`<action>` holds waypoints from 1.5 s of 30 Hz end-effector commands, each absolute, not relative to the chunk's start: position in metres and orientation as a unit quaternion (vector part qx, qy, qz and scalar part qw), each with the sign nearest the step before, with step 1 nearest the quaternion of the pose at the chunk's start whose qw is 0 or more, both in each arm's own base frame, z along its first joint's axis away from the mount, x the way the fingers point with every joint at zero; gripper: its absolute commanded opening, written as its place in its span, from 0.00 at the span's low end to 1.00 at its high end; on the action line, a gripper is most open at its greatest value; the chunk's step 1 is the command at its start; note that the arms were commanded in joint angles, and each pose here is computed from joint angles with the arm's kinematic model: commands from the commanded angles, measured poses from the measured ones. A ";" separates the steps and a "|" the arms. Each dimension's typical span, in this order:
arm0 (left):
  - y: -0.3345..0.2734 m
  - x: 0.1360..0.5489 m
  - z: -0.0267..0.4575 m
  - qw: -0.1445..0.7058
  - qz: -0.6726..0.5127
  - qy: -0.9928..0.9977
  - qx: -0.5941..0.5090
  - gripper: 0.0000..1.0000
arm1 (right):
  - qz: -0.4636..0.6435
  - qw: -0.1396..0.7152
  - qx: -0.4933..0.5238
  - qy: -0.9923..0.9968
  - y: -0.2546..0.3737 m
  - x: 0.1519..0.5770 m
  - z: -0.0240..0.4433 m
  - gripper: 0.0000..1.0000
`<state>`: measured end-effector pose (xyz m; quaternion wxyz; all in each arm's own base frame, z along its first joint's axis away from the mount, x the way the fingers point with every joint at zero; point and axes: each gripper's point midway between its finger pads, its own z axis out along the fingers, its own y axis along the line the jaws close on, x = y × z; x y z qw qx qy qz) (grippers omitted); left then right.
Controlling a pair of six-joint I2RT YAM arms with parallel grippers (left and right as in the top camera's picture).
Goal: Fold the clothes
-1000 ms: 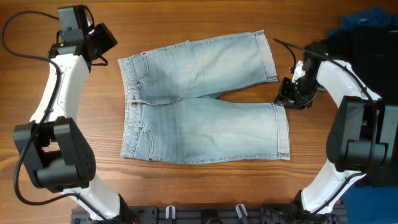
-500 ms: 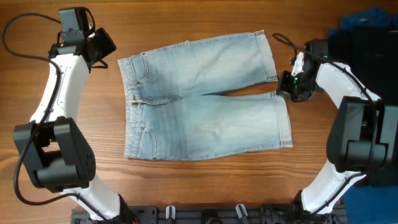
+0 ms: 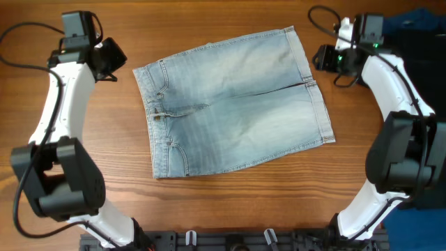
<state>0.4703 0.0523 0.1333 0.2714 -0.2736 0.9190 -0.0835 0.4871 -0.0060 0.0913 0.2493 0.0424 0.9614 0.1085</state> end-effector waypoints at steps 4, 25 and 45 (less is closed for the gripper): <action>-0.020 0.439 0.099 0.144 -0.178 0.944 -0.238 0.04 | 0.208 0.198 -0.084 0.954 0.108 0.456 0.109 0.04; -0.009 0.449 -0.002 0.093 -0.103 0.960 -0.243 0.04 | 0.153 0.097 -0.178 0.967 0.230 0.369 -0.015 0.04; 0.004 0.466 0.086 0.204 -0.094 0.950 -0.218 0.23 | 0.056 0.290 0.024 0.955 0.040 0.469 0.112 0.15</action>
